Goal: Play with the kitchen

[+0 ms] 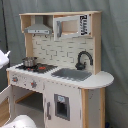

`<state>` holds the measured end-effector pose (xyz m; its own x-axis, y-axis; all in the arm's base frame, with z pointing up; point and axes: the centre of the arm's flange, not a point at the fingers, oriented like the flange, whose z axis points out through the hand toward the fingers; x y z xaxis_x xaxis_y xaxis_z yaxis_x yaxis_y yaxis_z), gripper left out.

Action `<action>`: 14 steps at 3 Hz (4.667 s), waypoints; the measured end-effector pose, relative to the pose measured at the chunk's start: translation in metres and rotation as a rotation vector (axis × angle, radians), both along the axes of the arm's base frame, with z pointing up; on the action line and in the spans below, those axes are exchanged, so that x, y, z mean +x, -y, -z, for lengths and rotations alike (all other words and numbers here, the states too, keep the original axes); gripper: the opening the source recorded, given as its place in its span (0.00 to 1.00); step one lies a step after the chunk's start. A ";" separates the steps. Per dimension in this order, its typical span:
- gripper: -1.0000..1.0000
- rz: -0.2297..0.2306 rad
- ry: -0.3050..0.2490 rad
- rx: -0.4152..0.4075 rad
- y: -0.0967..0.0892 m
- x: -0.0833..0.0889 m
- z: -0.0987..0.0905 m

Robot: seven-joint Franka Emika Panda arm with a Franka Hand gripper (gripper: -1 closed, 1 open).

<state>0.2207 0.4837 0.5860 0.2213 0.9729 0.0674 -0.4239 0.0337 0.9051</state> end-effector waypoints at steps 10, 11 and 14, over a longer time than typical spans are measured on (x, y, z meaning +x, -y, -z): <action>1.00 -0.050 -0.501 -0.849 0.122 0.045 0.192; 1.00 -0.042 -0.546 -0.819 0.133 0.064 0.211; 1.00 -0.048 -0.607 -0.779 0.131 0.111 0.242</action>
